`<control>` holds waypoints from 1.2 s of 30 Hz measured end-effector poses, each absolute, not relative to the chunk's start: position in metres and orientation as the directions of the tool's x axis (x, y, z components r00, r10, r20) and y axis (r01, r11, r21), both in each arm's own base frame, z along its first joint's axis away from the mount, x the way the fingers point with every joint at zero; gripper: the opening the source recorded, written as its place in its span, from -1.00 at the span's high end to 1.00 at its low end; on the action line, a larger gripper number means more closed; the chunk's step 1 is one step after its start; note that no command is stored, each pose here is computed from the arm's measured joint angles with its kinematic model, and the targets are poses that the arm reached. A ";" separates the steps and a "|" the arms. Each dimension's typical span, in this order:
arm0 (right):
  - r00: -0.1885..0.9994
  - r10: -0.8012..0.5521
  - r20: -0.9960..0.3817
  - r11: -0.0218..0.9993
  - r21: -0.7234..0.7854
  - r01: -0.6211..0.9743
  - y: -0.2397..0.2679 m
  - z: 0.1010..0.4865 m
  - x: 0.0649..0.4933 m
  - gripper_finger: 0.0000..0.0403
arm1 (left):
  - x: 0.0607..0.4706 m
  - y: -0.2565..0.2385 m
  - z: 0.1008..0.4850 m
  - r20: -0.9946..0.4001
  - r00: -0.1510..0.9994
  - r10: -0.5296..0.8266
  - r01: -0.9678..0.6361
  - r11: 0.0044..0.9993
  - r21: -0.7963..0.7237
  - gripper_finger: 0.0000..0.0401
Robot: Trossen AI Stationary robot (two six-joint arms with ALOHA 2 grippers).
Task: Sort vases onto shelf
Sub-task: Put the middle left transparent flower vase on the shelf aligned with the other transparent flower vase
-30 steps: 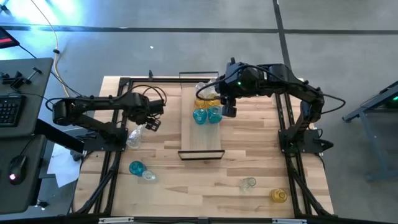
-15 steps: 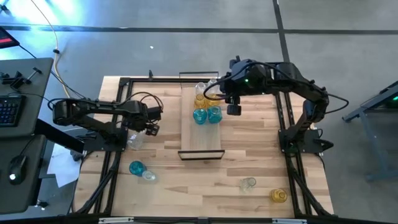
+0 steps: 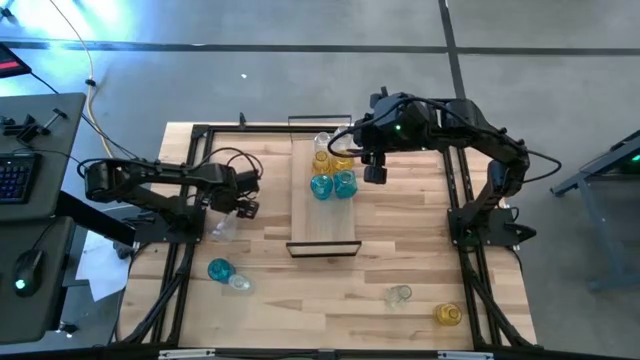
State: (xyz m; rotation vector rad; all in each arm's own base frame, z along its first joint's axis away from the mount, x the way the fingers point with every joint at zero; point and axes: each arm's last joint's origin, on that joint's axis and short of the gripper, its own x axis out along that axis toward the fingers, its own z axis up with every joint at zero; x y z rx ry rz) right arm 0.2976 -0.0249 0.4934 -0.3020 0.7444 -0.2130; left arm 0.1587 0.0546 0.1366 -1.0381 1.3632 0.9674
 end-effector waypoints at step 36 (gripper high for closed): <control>0.656 -0.418 -0.628 0.887 -0.438 0.146 -0.028 0.495 0.287 0.17 | 0.183 0.069 0.229 -0.918 0.295 0.267 -0.913 0.361 -0.188 0.54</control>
